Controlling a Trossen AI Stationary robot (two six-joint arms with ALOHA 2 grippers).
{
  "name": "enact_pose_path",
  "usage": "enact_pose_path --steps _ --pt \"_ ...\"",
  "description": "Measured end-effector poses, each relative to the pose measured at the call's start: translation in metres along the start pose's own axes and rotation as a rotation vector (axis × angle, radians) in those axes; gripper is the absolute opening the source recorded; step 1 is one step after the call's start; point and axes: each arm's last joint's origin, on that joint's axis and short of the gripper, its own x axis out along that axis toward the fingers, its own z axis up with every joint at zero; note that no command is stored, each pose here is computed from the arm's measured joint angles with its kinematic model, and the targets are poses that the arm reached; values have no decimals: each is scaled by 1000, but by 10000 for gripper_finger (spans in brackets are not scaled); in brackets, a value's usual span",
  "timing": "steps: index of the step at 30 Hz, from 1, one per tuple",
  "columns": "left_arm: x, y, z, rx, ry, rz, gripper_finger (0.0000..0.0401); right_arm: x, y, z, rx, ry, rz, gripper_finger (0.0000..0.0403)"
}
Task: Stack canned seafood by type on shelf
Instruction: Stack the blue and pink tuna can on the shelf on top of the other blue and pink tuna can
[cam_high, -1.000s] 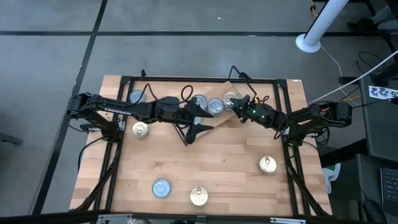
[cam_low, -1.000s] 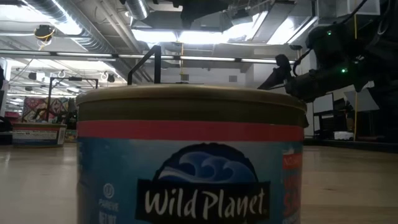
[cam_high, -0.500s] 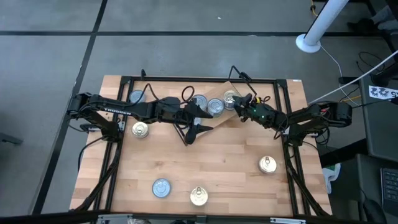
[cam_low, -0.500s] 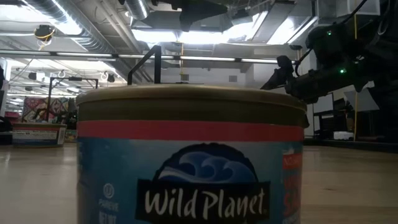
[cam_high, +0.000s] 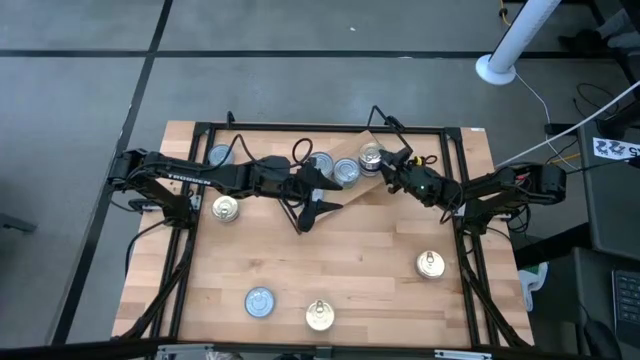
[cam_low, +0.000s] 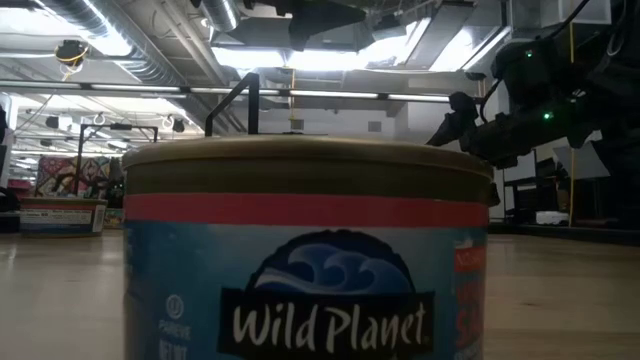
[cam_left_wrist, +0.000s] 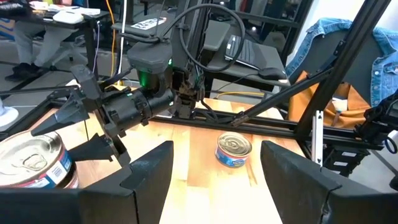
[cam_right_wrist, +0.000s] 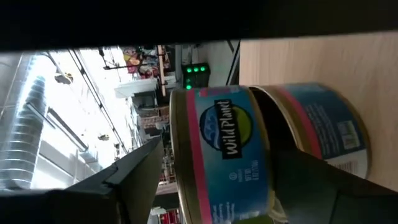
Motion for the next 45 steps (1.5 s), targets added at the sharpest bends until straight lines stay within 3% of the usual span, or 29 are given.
enact_pose_path --steps 5,11,18,30,45 --pt "0 0 0 0 4 1 238 0 -2 -2 -36 61 -24 280" --pt "0 0 0 0 4 1 238 0 -3 -1 -48 32 -33 280" --pt "0 0 0 0 4 1 238 -1 -1 -5 -34 161 -38 280" --pt "0 0 -1 -3 5 1 237 -3 3 -4 -71 148 -19 280" --pt "0 0 0 -1 5 1 237 5 11 -12 -150 191 -118 280"
